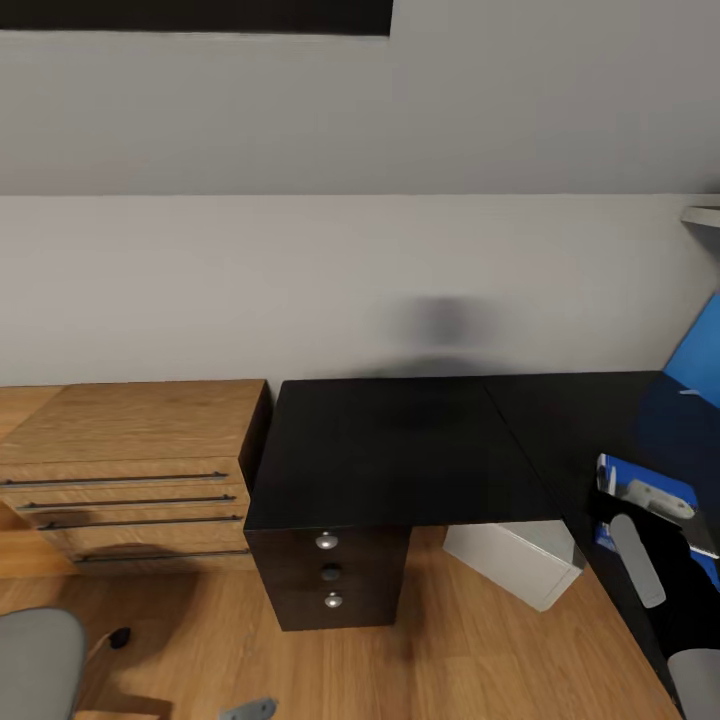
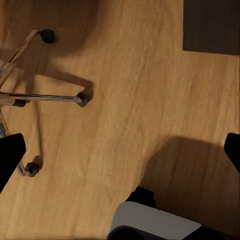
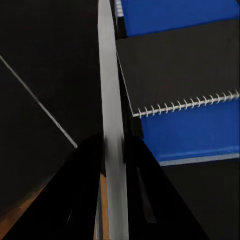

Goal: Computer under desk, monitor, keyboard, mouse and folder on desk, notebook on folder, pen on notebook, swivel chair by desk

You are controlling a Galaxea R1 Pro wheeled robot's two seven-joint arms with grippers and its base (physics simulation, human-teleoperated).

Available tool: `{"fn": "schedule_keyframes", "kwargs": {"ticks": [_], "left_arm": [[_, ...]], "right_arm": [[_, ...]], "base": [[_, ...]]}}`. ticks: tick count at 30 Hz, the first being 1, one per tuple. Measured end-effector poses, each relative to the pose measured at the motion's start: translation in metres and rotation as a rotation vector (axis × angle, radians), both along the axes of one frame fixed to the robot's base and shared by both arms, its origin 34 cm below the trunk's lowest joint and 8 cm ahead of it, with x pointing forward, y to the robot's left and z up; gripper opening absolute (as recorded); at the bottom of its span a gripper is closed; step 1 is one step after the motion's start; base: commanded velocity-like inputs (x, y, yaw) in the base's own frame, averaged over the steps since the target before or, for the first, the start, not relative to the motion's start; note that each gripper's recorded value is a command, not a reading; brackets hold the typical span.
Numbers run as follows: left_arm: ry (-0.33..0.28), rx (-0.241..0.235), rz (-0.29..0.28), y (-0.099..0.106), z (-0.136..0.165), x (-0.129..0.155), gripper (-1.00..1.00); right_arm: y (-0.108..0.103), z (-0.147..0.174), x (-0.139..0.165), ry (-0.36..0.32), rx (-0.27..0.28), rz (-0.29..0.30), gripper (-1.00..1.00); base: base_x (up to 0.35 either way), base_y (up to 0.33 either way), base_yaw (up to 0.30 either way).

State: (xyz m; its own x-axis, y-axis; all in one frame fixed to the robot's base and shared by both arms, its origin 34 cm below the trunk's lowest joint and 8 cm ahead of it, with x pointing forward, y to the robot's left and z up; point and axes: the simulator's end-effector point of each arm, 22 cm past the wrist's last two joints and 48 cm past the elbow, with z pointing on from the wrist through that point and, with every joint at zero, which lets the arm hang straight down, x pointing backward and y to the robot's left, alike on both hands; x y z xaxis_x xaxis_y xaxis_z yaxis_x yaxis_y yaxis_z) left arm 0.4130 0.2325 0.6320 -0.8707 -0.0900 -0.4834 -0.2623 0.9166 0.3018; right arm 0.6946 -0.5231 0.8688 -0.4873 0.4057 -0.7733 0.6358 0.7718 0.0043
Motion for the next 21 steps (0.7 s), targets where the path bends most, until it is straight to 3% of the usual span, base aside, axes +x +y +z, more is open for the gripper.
{"fn": "schedule_keyframes", "kwargs": {"ticks": [3,10,15,21], "left_arm": [[0.008,-0.013,-0.005,-0.009,-0.003,-0.003,1.00],[0.037,0.004,-0.011,-0.006,-0.010,-0.014,1.00],[0.036,-0.003,-0.011,-0.011,-0.010,-0.014,1.00],[0.037,-0.004,-0.009,-0.012,-0.010,-0.014,1.00]], "right_arm": [[-0.007,0.000,-0.003,0.005,-0.002,-0.009,-1.00],[-0.024,0.003,-0.011,-0.007,0.012,-0.058,-1.00],[-0.025,0.006,-0.009,-0.016,0.010,-0.057,-1.00],[-0.024,0.005,-0.009,-0.017,0.010,-0.055,-1.00]], "base": [[0.000,-0.175,0.000],[0.000,-0.276,0.000],[0.103,-0.232,0.000],[0.048,-0.043,0.000]]}}
